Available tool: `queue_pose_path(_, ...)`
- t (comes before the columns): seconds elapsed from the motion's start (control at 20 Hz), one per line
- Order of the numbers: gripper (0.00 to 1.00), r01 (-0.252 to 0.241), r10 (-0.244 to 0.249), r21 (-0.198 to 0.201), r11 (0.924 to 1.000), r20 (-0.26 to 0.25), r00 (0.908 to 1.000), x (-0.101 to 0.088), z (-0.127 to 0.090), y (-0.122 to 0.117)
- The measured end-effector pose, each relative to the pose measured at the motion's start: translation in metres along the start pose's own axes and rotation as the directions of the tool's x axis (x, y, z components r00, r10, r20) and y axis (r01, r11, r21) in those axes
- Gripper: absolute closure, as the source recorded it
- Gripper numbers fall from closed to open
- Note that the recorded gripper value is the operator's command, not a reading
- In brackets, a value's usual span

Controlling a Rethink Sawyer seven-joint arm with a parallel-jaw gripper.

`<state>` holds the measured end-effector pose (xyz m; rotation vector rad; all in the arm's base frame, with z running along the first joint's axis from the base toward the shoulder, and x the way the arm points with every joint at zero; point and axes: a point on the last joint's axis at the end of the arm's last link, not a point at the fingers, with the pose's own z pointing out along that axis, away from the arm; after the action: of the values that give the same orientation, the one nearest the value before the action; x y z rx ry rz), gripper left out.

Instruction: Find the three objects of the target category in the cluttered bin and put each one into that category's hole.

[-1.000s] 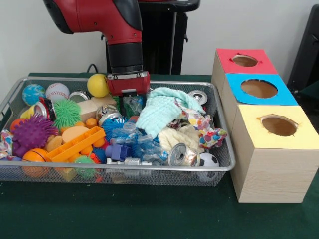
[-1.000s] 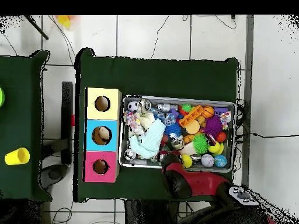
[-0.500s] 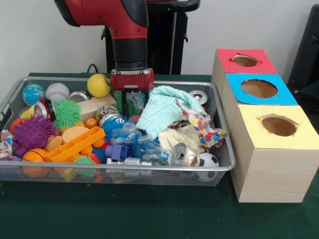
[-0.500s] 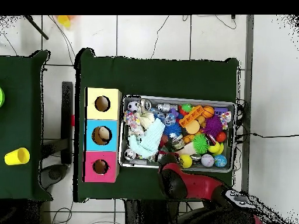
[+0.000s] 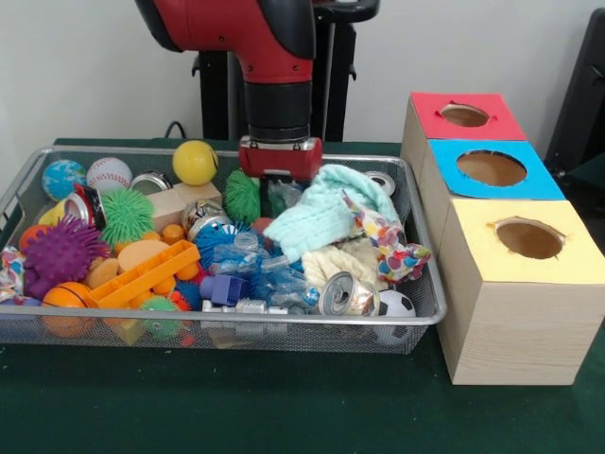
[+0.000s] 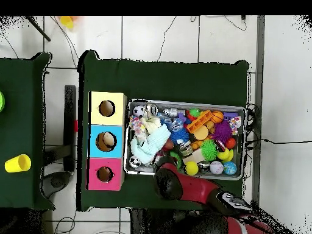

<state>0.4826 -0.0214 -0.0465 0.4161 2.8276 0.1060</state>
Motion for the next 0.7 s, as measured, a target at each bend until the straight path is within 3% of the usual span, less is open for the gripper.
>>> queue_pose_path(0.25, 0.0, -0.003, 0.003, 0.008, 1.0, 0.0, 1.0, 0.007, 0.008, 0.021)
queue_pose_path(0.7, 0.0, -0.026, 0.025, 0.014, 0.9996, 0.039, 0.9989, 0.001, 0.008, 0.025)
